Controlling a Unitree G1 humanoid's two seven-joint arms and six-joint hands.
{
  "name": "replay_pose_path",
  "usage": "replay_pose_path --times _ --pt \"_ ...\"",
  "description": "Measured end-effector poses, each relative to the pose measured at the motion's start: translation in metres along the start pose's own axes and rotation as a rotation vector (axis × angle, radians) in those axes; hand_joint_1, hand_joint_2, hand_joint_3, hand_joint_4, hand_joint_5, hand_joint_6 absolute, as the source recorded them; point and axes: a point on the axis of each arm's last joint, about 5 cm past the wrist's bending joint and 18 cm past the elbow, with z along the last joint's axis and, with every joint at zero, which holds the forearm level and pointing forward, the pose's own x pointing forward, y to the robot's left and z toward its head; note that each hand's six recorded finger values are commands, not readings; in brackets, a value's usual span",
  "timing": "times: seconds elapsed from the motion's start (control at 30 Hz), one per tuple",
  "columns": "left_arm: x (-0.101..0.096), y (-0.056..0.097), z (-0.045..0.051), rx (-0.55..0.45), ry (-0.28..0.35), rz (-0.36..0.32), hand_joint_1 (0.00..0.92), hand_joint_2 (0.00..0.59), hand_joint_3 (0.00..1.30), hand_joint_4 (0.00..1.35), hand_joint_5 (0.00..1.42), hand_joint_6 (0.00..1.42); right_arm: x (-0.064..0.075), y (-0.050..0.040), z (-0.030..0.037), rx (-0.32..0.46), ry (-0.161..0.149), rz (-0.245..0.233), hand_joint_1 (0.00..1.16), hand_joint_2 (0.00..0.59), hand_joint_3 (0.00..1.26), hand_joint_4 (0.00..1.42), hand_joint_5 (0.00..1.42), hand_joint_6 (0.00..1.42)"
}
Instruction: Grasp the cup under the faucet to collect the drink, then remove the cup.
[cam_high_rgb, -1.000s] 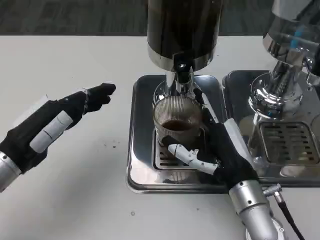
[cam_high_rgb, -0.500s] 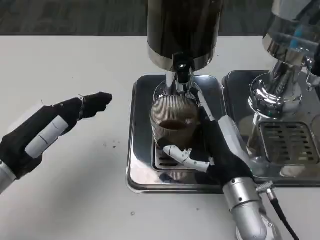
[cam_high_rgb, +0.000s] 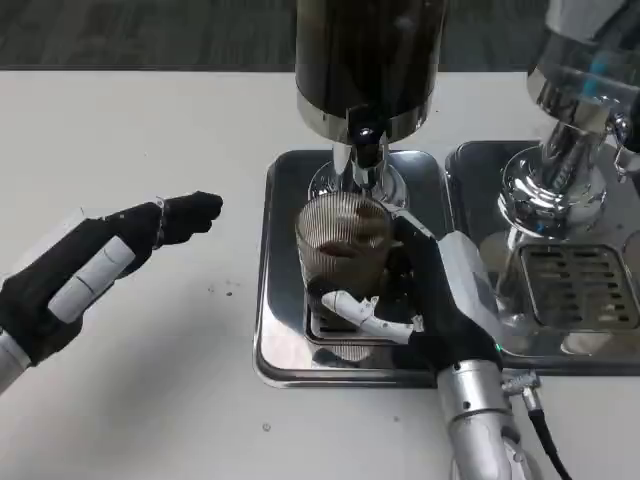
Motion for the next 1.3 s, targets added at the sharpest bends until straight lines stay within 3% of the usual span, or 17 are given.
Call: replay_pose_path --times 0.33,0.67,1.03,1.3 --pt "-0.001 0.0 -0.0005 -0.003 0.004 -0.001 0.0 0.121 0.26 0.2 0.18 0.14 -0.013 0.0067 -0.0049 0.006 -0.012 -0.089 0.73 0.212 0.48 0.61 0.76 1.1" --pt "0.0 -0.001 -0.0007 -0.005 0.007 -0.006 0.0 0.132 0.26 0.2 0.18 0.14 -0.029 0.0086 -0.0132 0.013 -0.017 -0.175 0.72 0.222 0.55 0.68 0.84 1.18" --pt "0.007 -0.005 -0.0008 -0.008 0.003 -0.035 0.0 0.141 0.25 0.2 0.18 0.15 -0.045 0.0022 -0.0188 -0.011 -0.019 -0.23 0.74 0.217 0.59 0.72 0.89 1.22" --pt "0.013 -0.005 0.0025 0.01 -0.016 -0.066 0.0 0.142 0.25 0.2 0.18 0.16 -0.056 -0.0043 -0.0142 0.001 -0.061 -0.295 0.74 0.217 0.61 0.73 0.91 1.24"
